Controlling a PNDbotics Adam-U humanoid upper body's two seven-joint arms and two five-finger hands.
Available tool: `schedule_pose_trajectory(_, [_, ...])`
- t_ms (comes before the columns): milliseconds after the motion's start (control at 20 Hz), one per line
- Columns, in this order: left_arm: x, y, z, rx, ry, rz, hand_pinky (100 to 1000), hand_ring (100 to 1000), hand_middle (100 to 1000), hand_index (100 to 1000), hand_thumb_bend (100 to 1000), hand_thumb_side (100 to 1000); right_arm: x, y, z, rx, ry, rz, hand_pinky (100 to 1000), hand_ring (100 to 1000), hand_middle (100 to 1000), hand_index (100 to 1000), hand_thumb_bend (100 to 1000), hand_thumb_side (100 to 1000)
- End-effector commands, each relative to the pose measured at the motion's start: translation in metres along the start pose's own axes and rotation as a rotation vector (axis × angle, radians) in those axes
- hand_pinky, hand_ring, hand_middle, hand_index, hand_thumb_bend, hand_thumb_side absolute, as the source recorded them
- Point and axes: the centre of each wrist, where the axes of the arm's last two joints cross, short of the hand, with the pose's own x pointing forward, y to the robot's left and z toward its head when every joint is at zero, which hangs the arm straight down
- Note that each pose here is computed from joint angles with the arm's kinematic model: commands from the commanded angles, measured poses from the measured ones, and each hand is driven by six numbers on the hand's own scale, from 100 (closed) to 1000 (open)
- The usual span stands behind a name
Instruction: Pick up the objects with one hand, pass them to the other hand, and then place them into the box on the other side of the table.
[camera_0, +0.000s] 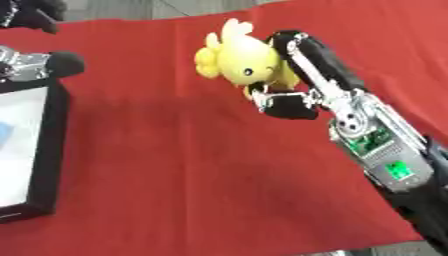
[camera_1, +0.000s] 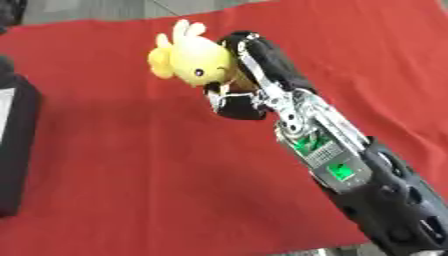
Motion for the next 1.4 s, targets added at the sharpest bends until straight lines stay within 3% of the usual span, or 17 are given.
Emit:
schedule_pose_trajectory(50, [0.015, 0.002, 0.001, -0.031, -0.025, -0.032, 873, 724, 698, 772, 807, 494, 0.007, 0.000, -0.004, -0.026, -0.035, 0.021, 800, 757, 705, 702, 100, 100])
schedule_pose_trajectory(950, [0.037, -0.012, -0.013, -0.091, 0.022, -0.092, 878, 748, 722, 804, 852, 511, 0.024, 0.039, -0.012, -0.094, -0.117, 0.044, 789, 754, 709, 707, 100, 100])
schedule_pose_trajectory(1400, [0.042, -0.020, -0.021, -0.161, 0.036, -0.097, 886, 756, 729, 812, 881, 509, 0.029, 0.059, -0.017, -0.107, -0.105, 0.060, 778, 748, 707, 705, 100, 100])
